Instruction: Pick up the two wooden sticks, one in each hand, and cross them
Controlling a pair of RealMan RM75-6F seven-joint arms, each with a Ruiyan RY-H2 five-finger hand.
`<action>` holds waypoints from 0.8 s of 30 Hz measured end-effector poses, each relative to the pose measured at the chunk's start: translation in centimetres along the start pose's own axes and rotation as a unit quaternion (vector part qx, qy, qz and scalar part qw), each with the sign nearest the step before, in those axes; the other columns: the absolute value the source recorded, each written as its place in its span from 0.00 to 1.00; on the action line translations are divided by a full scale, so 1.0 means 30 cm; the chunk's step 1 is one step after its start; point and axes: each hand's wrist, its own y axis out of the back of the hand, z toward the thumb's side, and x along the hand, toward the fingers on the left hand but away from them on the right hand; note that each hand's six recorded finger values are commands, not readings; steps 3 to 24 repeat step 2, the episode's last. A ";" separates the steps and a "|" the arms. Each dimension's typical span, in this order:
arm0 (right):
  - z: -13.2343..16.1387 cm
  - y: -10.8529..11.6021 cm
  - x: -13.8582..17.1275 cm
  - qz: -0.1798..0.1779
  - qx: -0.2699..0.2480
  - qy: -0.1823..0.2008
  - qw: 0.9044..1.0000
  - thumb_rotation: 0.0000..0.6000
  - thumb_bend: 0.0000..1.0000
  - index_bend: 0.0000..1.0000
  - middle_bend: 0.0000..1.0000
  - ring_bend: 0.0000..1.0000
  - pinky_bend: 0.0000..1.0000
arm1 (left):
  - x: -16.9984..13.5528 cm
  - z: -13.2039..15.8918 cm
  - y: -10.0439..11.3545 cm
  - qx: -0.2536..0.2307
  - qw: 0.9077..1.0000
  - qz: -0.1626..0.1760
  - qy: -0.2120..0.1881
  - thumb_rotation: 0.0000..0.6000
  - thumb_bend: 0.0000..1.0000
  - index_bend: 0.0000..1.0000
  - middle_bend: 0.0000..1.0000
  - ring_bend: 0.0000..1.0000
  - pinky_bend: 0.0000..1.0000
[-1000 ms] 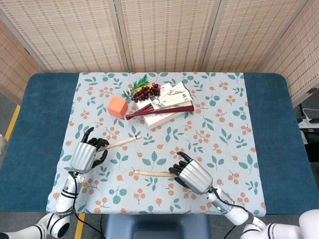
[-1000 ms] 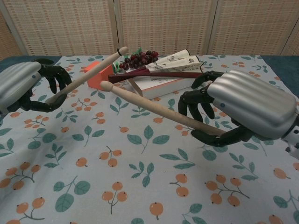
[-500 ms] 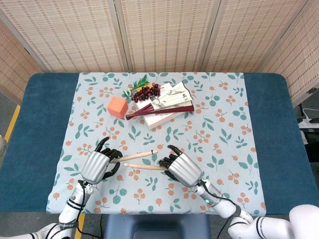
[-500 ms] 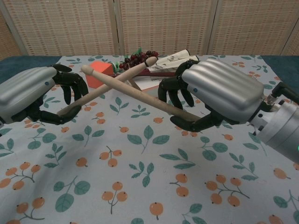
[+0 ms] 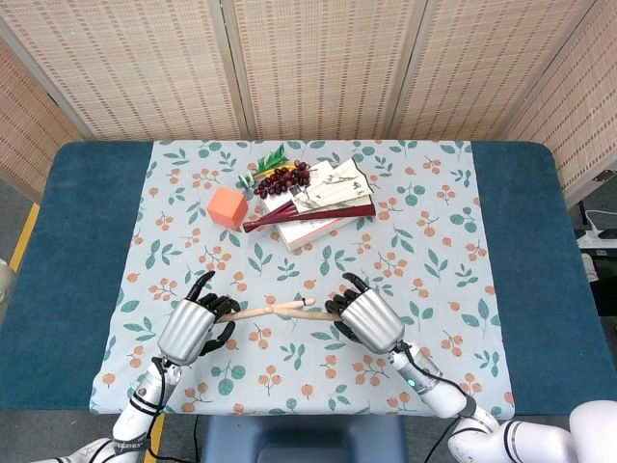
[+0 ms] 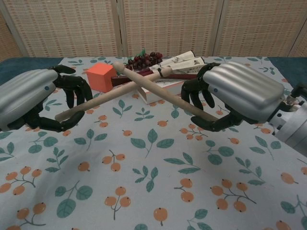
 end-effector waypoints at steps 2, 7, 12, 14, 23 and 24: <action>0.002 0.001 0.002 -0.001 -0.001 0.001 1.000 1.00 0.37 1.00 0.91 0.61 0.25 | 0.003 0.001 -0.005 -0.001 1.000 -0.002 0.000 1.00 0.50 0.85 0.90 0.51 0.11; 0.002 0.001 0.002 -0.001 -0.001 0.001 1.000 1.00 0.37 1.00 0.91 0.61 0.25 | 0.003 0.001 -0.005 -0.001 1.000 -0.002 0.000 1.00 0.50 0.85 0.90 0.51 0.11; 0.002 0.001 0.002 -0.001 -0.001 0.001 1.000 1.00 0.37 1.00 0.91 0.61 0.25 | 0.003 0.001 -0.005 -0.001 1.000 -0.002 0.000 1.00 0.50 0.85 0.90 0.51 0.11; 0.002 0.001 0.002 -0.001 -0.001 0.001 1.000 1.00 0.37 1.00 0.91 0.61 0.25 | 0.003 0.001 -0.005 -0.001 1.000 -0.002 0.000 1.00 0.50 0.85 0.90 0.51 0.11; 0.002 0.001 0.002 -0.001 -0.001 0.001 1.000 1.00 0.37 1.00 0.91 0.61 0.25 | 0.003 0.001 -0.005 -0.001 1.000 -0.002 0.000 1.00 0.50 0.85 0.90 0.51 0.11; 0.002 0.001 0.002 -0.001 -0.001 0.001 1.000 1.00 0.37 1.00 0.91 0.61 0.25 | 0.003 0.001 -0.005 -0.001 1.000 -0.002 0.000 1.00 0.50 0.85 0.90 0.51 0.11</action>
